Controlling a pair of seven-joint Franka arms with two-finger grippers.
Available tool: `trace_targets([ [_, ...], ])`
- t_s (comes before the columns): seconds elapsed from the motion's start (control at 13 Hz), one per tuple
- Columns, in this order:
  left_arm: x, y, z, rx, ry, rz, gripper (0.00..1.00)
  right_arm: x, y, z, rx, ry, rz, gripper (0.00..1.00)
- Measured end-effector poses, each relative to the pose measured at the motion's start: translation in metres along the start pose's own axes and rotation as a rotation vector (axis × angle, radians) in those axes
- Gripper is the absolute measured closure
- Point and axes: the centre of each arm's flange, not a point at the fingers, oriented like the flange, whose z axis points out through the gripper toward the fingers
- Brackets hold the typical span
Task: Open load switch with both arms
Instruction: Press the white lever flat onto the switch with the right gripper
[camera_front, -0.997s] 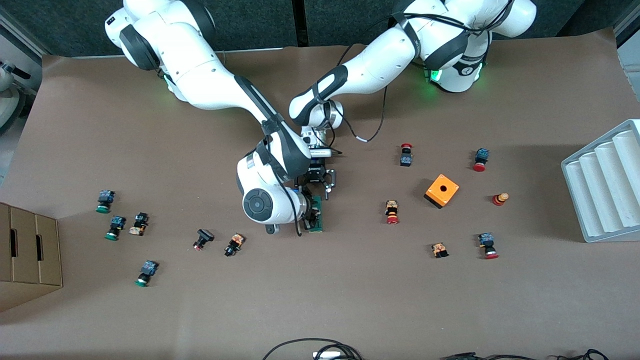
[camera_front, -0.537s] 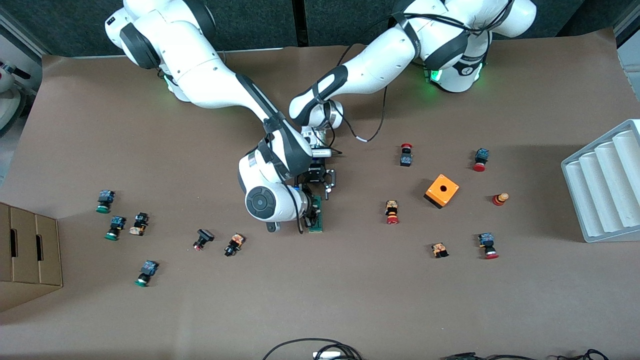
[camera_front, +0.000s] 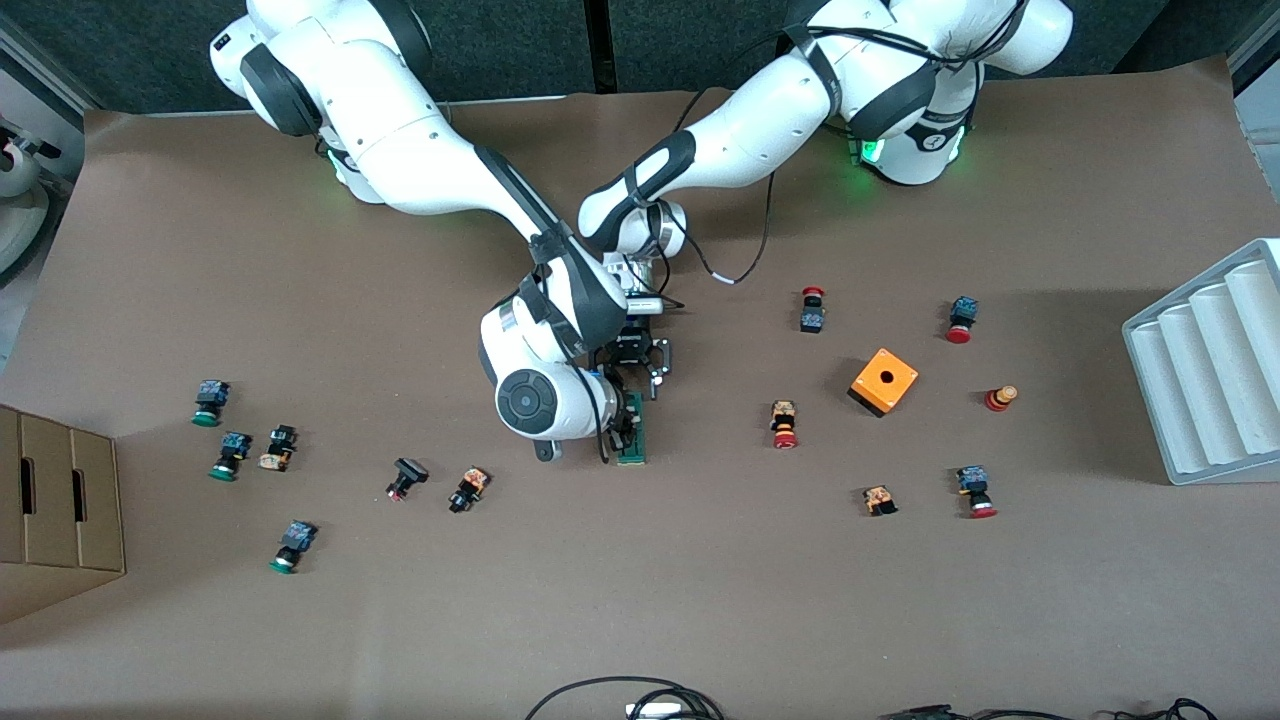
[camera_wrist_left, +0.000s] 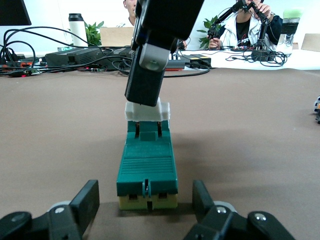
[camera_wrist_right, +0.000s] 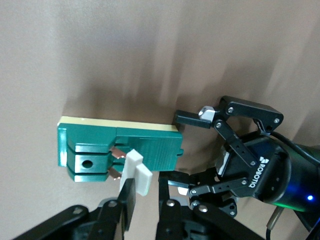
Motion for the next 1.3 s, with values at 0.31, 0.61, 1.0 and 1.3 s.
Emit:
trace_targets([
  [0.31,0.0,0.0,0.0,0.0,0.0,0.0,0.17,0.0,0.004,0.009,-0.009,0.018,-0.007,0.74],
  [0.61,0.0,0.0,0.0,0.0,0.0,0.0,0.17,0.0,0.005,0.013,-0.01,0.03,-0.014,0.74],
  [1.0,0.0,0.0,0.0,0.0,0.001,0.0,0.17,-0.001,0.006,0.021,-0.004,0.043,-0.021,0.74],
  [1.3,0.0,0.0,0.0,0.0,0.001,0.0,0.17,-0.001,0.006,0.021,-0.002,0.043,-0.021,0.74],
])
